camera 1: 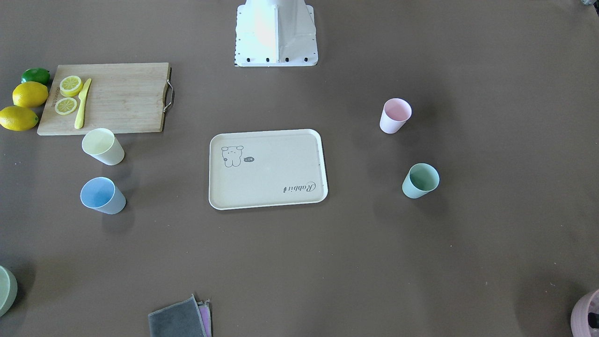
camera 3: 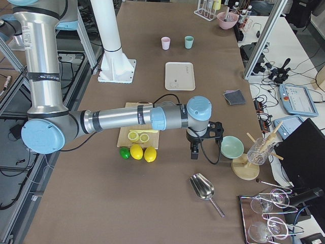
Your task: Place all cups on tray
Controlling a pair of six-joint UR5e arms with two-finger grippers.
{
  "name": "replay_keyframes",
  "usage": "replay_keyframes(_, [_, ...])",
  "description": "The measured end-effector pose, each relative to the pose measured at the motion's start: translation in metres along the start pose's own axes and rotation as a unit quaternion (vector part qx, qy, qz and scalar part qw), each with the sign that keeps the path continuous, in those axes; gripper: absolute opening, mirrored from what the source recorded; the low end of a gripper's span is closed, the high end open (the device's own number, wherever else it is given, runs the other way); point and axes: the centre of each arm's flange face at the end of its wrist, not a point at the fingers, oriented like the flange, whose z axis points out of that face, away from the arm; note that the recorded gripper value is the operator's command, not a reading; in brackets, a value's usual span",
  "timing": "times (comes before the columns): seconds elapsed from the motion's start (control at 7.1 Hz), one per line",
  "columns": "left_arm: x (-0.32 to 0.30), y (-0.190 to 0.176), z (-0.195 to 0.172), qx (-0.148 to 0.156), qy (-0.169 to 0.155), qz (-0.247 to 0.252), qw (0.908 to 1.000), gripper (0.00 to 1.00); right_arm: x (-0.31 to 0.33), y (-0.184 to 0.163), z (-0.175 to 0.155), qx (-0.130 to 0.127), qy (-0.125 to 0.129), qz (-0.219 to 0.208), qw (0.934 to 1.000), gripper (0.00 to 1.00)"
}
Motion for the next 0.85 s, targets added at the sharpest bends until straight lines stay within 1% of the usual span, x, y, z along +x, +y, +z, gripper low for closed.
replay_keyframes(0.14, [0.012, -0.003, 0.009, 0.001, 0.008, 0.004, 1.0, 0.98, -0.016, -0.001, -0.003, 0.006, 0.011, -0.008, 0.9999, 1.0])
replay_keyframes(0.28, [0.027, -0.007, 0.022, -0.006, 0.015, 0.0, 0.9999, 0.98, -0.03, 0.0, -0.005, 0.009, 0.009, -0.015, 0.9998, 1.0])
replay_keyframes(0.42, [0.043, -0.014, 0.029, -0.009, 0.022, -0.02, 0.9995, 0.98, -0.05, 0.001, -0.001, 0.007, 0.0, -0.031, 0.9995, 1.0])
replay_keyframes(0.56, [0.058, -0.019, 0.032, -0.007, 0.027, -0.051, 0.9983, 0.98, -0.075, 0.002, 0.008, 0.004, -0.008, -0.054, 0.9985, 1.0])
replay_keyframes(0.7, [0.071, -0.021, 0.034, -0.002, 0.03, -0.068, 0.9973, 0.98, -0.103, 0.004, 0.023, 0.005, -0.019, -0.063, 0.9979, 1.0])
replay_keyframes(0.85, [0.084, -0.018, 0.04, 0.001, 0.034, -0.065, 0.9973, 0.98, -0.134, 0.009, 0.041, 0.002, -0.028, -0.057, 0.998, 1.0])
